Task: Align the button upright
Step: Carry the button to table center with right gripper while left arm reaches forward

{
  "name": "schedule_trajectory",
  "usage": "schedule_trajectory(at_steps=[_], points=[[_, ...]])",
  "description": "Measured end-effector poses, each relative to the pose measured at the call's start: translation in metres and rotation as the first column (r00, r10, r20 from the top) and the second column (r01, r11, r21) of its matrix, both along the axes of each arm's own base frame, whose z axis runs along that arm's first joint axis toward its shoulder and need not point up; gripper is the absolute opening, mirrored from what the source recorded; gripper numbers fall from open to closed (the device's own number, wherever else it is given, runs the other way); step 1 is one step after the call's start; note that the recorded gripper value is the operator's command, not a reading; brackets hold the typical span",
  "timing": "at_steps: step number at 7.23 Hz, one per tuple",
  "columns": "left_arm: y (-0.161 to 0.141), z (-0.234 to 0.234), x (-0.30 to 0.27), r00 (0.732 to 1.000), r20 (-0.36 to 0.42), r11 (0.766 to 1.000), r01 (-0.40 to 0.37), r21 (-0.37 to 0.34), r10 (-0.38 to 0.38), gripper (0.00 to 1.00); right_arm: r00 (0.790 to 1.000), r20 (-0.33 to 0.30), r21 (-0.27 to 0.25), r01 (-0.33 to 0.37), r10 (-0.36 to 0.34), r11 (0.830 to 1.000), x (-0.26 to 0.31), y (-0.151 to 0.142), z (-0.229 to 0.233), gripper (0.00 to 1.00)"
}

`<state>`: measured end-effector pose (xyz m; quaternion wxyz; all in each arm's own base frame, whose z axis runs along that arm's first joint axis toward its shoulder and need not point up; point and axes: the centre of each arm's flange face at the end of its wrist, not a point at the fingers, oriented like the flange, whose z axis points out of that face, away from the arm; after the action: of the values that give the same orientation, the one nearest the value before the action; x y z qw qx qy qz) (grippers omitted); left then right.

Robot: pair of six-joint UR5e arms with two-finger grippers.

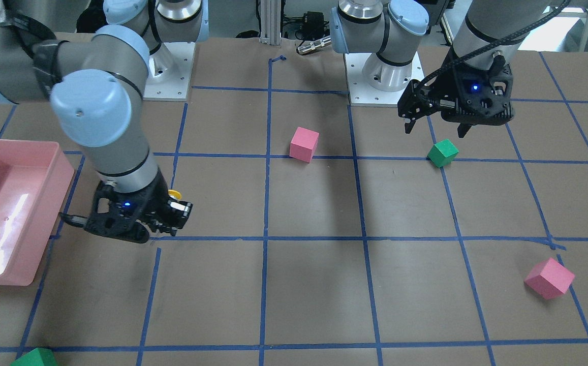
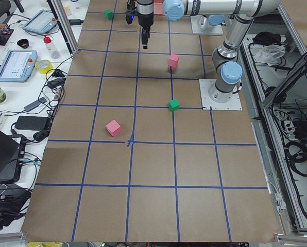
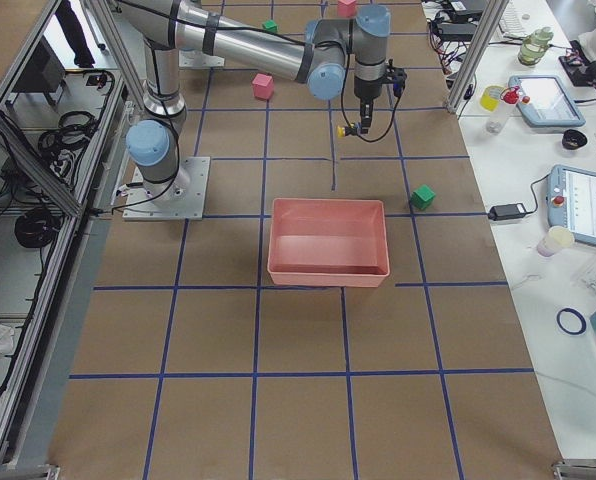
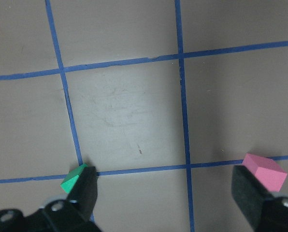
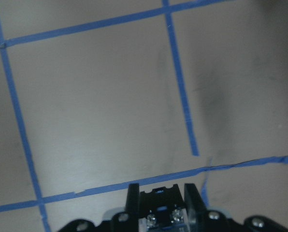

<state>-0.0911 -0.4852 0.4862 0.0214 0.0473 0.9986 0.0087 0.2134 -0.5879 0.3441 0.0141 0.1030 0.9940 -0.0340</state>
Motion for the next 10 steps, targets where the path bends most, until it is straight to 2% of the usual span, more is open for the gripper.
schedule_trajectory(at_steps=[2,4,6,10], points=[[0.0,0.001,0.0,1.0,0.0,1.0,0.0,-0.002,0.0,1.0,0.999,0.032,0.018,0.03,-0.031,0.999,0.081,0.016,-0.038,0.0],[0.0,0.002,0.0,1.0,-0.003,1.0,0.005,-0.002,-0.005,1.0,0.999,0.044,0.021,0.031,-0.032,0.999,0.127,0.023,-0.079,0.0],[0.001,-0.004,-0.001,1.0,-0.01,1.0,0.013,0.022,-0.013,1.0,0.999,0.045,0.024,0.024,-0.025,0.999,0.143,0.024,-0.107,0.01],[0.004,-0.004,-0.003,1.0,-0.008,0.999,0.023,0.034,-0.023,1.0,0.999,0.038,0.044,0.023,-0.025,0.999,0.144,0.032,-0.127,0.01]])
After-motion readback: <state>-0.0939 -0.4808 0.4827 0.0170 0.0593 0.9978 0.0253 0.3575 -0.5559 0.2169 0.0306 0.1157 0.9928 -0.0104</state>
